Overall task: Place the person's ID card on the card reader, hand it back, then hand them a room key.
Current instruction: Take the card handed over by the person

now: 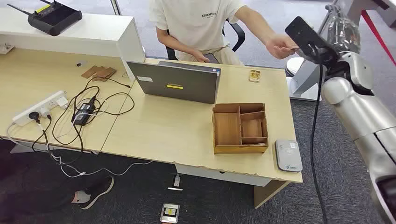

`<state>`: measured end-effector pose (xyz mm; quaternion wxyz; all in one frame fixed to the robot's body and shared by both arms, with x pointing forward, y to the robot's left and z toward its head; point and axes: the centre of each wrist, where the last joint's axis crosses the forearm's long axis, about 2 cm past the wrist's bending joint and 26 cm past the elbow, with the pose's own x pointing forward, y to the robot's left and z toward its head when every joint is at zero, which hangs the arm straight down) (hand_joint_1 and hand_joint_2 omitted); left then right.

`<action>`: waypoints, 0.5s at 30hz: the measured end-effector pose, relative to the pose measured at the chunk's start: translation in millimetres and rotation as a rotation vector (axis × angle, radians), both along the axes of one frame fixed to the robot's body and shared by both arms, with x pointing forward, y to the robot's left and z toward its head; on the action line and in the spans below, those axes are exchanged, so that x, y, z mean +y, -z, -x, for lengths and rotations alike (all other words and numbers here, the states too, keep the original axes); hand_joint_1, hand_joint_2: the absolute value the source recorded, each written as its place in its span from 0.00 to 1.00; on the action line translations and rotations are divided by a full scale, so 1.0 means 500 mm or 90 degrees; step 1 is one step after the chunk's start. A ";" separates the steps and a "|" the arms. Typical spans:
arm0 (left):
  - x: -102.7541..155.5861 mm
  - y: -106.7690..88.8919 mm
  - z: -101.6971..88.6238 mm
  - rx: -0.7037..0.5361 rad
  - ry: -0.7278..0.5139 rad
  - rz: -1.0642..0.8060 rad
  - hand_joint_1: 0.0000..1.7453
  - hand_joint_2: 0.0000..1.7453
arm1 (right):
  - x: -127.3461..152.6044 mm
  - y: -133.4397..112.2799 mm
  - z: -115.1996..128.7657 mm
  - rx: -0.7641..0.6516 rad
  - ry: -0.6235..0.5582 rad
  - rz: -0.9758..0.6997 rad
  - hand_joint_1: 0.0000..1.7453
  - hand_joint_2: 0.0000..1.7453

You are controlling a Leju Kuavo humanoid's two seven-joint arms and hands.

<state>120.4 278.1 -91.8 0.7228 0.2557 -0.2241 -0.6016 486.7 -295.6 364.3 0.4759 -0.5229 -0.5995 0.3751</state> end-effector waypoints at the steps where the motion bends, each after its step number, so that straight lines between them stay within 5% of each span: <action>1: 0.000 0.000 0.000 0.000 0.001 0.000 0.00 0.00 | 0.005 0.003 0.000 0.000 -0.002 0.010 0.00 1.00; 15: 0.003 0.003 0.010 0.006 0.000 0.000 0.00 0.00 | 0.088 0.066 -0.003 0.021 -0.042 0.151 0.00 1.00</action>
